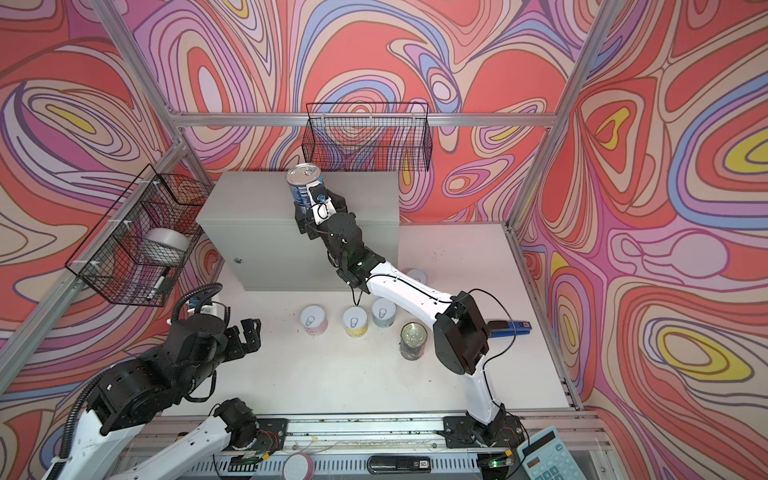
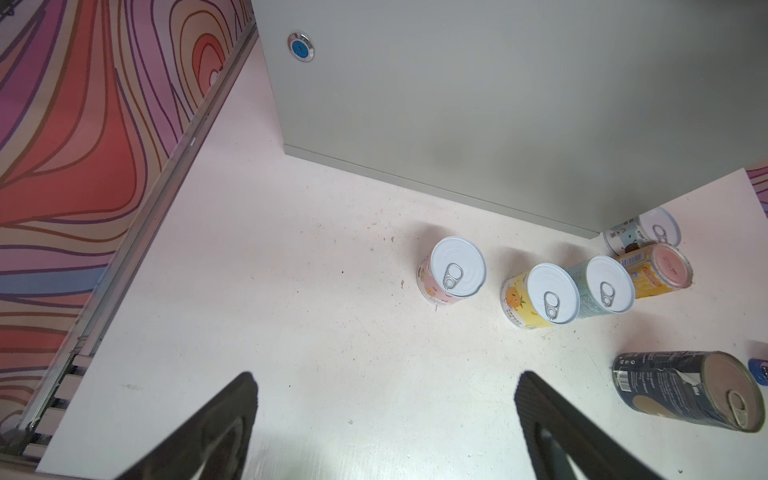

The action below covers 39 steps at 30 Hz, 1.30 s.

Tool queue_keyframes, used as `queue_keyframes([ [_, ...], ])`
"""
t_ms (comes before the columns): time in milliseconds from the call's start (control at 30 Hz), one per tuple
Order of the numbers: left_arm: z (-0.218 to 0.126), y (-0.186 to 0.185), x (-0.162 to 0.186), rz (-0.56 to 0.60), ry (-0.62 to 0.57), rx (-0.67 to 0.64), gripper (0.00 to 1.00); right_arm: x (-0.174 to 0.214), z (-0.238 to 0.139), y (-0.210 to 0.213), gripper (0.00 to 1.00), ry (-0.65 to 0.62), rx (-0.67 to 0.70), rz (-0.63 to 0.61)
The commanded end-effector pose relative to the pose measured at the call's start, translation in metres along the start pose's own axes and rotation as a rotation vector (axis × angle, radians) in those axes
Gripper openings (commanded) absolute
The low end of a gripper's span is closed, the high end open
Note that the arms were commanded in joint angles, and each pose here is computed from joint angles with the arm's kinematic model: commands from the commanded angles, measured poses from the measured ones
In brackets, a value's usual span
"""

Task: Place and organize the canned foods onto the counter
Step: 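Raise the blue Progresso can with the right gripper toward the cabinet top, then lower the blue Progresso can onto the cabinet top and open the right gripper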

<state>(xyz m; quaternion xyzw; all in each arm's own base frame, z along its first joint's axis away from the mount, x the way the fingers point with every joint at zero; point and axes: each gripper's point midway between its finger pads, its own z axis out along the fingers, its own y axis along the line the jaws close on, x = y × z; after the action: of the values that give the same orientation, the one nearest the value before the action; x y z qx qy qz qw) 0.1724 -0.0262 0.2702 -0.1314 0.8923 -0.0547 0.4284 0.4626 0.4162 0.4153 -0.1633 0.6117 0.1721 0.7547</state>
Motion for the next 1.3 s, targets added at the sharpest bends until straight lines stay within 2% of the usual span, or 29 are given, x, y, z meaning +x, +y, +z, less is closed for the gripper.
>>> queue_keyframes([
  [0, 0.004, 0.007, 0.003, 0.026, 0.001, -0.043, 1.00, -0.075, -0.011, -0.042, 0.70, -0.234, 0.136, 0.069],
  [267, 0.014, -0.006, 0.001, 0.057, 0.027, -0.034, 1.00, -0.066, -0.017, -0.082, 0.70, -0.218, 0.242, 0.078],
  [633, 0.014, -0.010, 0.000, 0.048, 0.023, -0.022, 1.00, -0.054, -0.022, -0.083, 0.71, -0.186, 0.250, 0.033],
  [933, 0.015, -0.006, 0.002, 0.037, 0.027, -0.038, 1.00, -0.050, -0.022, -0.084, 0.91, -0.155, 0.254, 0.016],
  [1100, 0.016, -0.003, 0.004, 0.041, 0.038, -0.059, 1.00, -0.050, -0.024, -0.088, 0.97, -0.148, 0.272, 0.028],
  [1267, 0.015, -0.002, 0.004, 0.040, 0.040, -0.062, 1.00, -0.051, -0.029, -0.092, 0.98, -0.152, 0.291, 0.035],
])
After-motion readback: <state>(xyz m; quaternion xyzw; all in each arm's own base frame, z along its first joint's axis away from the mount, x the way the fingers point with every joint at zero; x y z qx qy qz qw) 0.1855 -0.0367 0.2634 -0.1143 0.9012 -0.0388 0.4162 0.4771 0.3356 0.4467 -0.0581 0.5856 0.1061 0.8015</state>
